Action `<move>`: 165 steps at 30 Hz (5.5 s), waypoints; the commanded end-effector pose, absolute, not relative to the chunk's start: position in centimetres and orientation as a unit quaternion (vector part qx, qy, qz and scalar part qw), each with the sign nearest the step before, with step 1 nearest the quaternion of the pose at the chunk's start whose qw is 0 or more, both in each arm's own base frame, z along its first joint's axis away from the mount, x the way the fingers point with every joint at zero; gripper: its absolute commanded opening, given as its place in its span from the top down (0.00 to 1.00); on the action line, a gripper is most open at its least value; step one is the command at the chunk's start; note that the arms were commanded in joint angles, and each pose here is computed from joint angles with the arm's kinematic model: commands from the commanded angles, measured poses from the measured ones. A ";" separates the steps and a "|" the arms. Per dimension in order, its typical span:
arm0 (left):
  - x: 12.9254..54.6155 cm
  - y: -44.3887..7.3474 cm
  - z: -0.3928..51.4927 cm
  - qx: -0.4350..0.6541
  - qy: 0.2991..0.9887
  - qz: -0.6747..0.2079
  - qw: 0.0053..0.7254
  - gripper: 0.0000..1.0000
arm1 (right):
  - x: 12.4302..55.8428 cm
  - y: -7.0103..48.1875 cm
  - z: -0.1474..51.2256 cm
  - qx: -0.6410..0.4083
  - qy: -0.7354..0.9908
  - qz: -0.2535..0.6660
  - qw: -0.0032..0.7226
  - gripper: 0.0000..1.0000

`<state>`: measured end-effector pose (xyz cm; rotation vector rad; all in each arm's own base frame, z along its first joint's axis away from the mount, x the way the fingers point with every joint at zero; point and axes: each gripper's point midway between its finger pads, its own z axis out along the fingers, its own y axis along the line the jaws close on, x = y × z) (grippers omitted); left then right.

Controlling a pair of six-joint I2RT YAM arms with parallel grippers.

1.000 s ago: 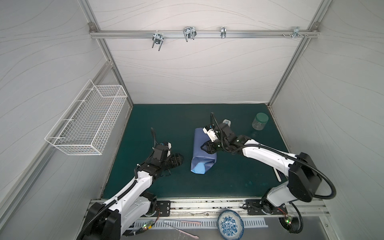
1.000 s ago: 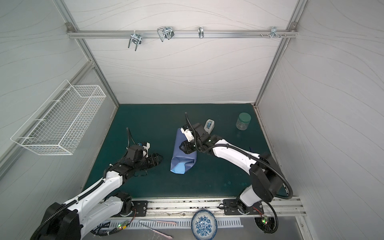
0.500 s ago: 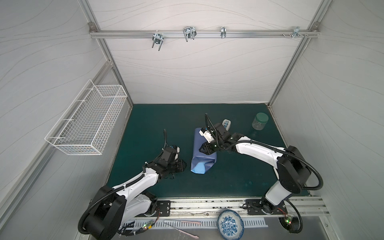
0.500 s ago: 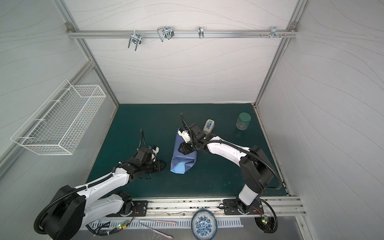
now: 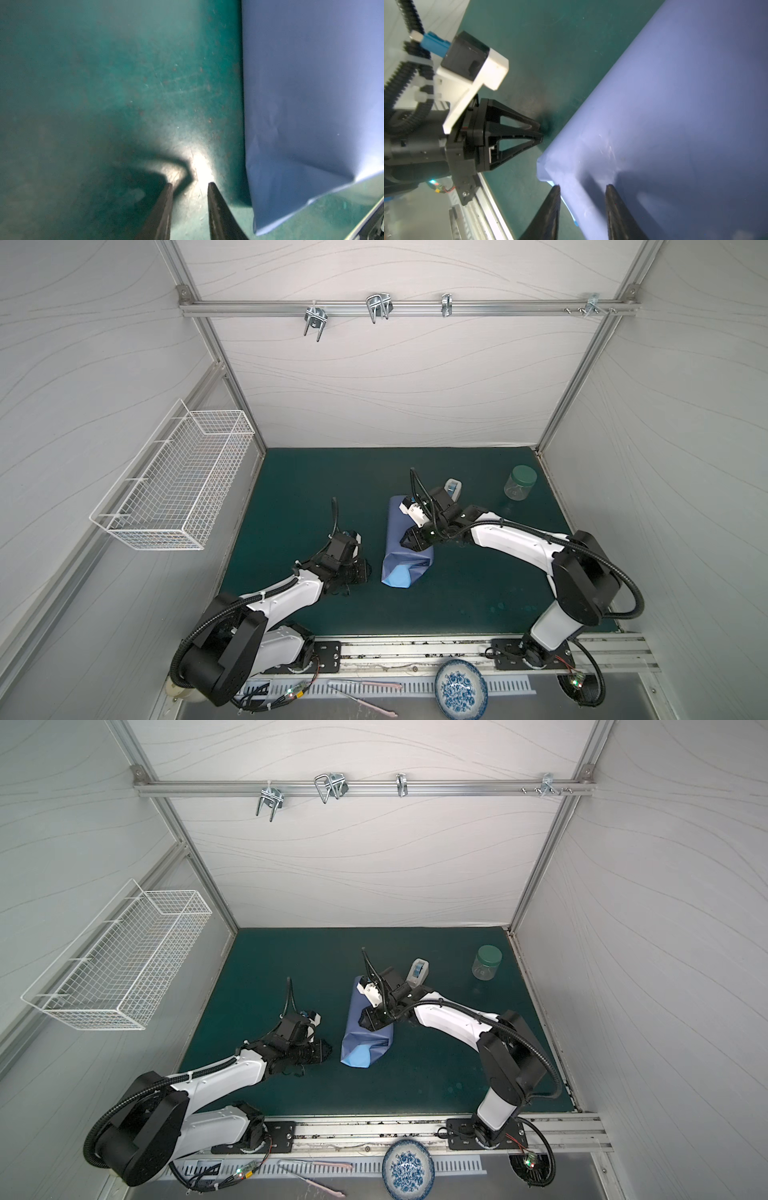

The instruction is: Wrap the gift box in paper

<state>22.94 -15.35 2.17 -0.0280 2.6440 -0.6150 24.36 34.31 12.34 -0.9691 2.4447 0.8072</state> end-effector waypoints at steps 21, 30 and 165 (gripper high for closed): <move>24.2 -16.8 3.5 -0.009 0.941 -0.252 0.225 0.65 | 23.5 31.1 11.4 -0.629 0.697 0.107 0.328 0.14; 24.7 -17.1 3.4 -0.004 0.942 -0.251 0.225 0.65 | 24.4 31.4 9.5 -0.647 0.688 0.087 0.319 0.25; 26.7 -24.1 1.7 -0.033 0.896 -0.283 0.341 0.88 | 24.6 29.5 6.2 -0.640 0.706 0.047 0.298 0.46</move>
